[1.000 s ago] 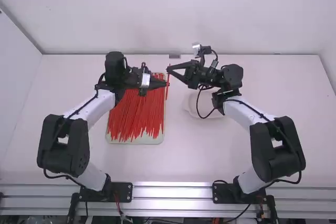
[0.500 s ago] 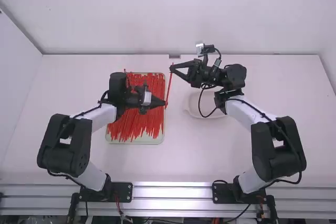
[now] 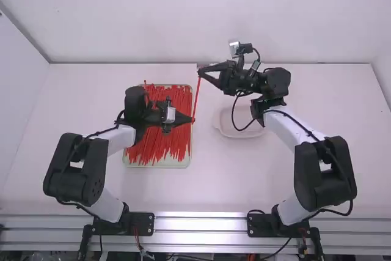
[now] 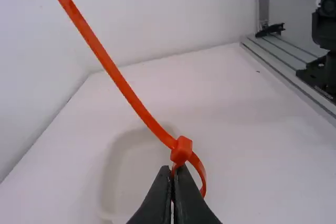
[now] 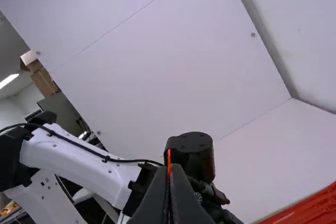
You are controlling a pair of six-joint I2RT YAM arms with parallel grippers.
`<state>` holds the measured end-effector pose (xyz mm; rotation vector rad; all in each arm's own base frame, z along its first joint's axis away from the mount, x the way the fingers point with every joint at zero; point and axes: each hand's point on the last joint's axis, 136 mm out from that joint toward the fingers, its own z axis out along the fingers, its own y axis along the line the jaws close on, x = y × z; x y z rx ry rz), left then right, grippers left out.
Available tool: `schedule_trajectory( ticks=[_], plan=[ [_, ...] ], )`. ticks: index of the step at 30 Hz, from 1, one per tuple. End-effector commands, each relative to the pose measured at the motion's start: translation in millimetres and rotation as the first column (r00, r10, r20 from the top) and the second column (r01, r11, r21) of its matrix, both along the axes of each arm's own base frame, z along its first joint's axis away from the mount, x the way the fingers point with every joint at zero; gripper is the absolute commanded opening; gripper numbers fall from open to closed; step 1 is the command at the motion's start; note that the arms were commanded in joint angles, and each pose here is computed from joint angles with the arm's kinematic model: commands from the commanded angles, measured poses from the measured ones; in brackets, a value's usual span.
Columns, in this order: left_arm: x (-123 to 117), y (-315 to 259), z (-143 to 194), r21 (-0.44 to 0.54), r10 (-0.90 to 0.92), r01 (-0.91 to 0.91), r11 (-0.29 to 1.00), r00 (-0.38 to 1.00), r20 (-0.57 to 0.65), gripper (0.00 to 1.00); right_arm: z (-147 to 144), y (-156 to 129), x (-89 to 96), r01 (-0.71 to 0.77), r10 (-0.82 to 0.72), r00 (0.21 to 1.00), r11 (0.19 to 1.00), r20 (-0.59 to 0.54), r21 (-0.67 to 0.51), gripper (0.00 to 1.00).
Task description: Fasten the cable tie
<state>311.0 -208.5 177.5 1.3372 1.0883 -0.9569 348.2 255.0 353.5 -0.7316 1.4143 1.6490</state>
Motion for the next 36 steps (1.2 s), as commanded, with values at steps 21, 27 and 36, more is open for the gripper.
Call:
schedule_trajectory(
  ticks=[21,27,36],
  plan=[
    [13,4,46,-0.100,0.061,-0.068,0.993,0.996,-0.066,0.02,-42,-43,25.7,0.010,-0.029,0.994,0.985,-0.106,-0.170,0.55],
    [21,4,62,-0.108,0.054,-0.061,0.992,0.996,-0.071,0.02,-57,-19,9.3,-0.068,0.045,0.992,0.978,-0.121,-0.197,0.57],
    [29,5,78,-0.116,0.058,-0.061,0.991,0.998,-0.028,0.02,-62,20,-9.0,-0.115,0.092,0.989,0.970,-0.116,-0.212,0.57]
  ],
)
